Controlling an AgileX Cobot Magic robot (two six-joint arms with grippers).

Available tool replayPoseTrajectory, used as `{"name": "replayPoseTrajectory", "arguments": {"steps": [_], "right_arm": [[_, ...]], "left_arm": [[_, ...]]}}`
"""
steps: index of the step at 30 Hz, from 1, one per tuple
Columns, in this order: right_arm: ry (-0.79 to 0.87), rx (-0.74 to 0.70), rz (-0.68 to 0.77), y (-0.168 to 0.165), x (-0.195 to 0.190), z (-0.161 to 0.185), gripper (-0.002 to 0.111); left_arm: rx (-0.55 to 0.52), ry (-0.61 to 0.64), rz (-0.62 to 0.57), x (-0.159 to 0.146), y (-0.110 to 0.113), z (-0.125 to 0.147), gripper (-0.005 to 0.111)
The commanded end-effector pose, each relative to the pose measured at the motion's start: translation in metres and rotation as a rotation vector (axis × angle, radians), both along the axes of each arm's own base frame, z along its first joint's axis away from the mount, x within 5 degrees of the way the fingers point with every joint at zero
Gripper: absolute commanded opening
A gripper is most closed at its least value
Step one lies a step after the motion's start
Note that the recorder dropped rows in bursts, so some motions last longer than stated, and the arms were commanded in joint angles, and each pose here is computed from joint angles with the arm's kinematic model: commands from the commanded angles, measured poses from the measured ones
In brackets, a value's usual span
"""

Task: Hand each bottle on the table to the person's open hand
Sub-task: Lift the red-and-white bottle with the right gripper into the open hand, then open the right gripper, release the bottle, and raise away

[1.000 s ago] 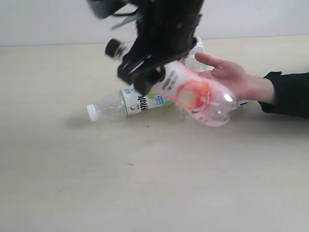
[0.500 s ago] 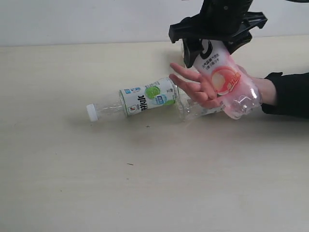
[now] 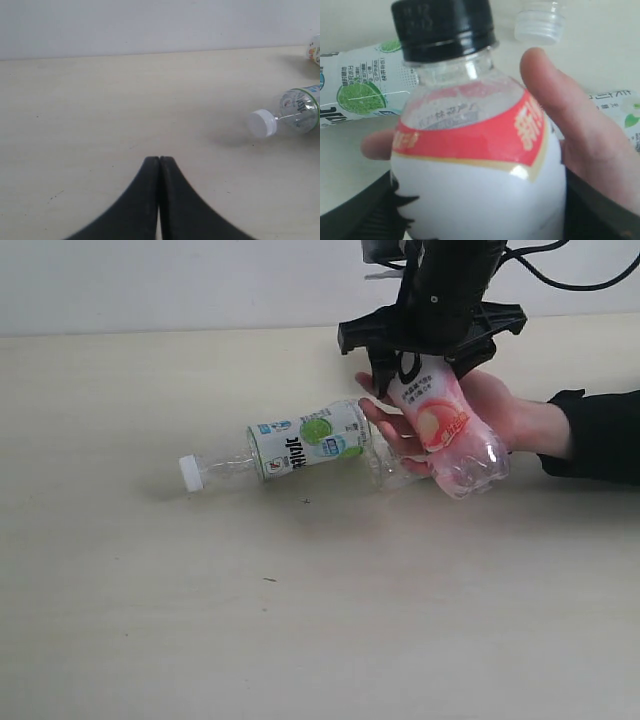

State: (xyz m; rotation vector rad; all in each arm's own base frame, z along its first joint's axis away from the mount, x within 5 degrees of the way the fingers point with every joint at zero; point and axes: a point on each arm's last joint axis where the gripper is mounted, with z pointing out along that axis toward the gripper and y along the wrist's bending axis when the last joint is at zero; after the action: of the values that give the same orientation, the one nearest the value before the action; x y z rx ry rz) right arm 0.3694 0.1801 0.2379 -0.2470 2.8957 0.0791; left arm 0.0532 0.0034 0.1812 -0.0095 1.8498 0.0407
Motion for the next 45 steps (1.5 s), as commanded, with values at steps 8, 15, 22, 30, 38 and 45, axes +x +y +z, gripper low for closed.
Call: {"name": "replayPoseTrajectory", "arguments": {"steps": [8, 15, 22, 30, 38, 45], "right_arm": [[-0.053, -0.018, 0.060, -0.002, 0.006, 0.003, 0.071], [-0.059, -0.017, 0.077, -0.002, 0.006, 0.003, 0.094], [-0.121, -0.019, 0.091, -0.003, 0.008, 0.011, 0.096], [-0.240, 0.018, 0.127, -0.009, -0.005, 0.056, 0.096], [-0.441, 0.090, 0.174, -0.015, -0.021, 0.108, 0.078], [-0.553, 0.206, 0.244, -0.017, -0.045, 0.146, 0.021]], "left_arm": [[-0.003, -0.007, 0.002, 0.000, 0.000, 0.000, 0.003], [-0.001, -0.007, 0.002, 0.000, 0.000, 0.000, 0.003], [-0.001, -0.007, 0.002, 0.000, 0.000, 0.000, 0.003], [-0.001, -0.007, 0.002, 0.000, 0.000, 0.000, 0.003], [-0.001, -0.007, 0.002, 0.000, 0.000, 0.000, 0.003], [-0.001, -0.007, 0.002, 0.000, 0.000, 0.000, 0.003]]}}
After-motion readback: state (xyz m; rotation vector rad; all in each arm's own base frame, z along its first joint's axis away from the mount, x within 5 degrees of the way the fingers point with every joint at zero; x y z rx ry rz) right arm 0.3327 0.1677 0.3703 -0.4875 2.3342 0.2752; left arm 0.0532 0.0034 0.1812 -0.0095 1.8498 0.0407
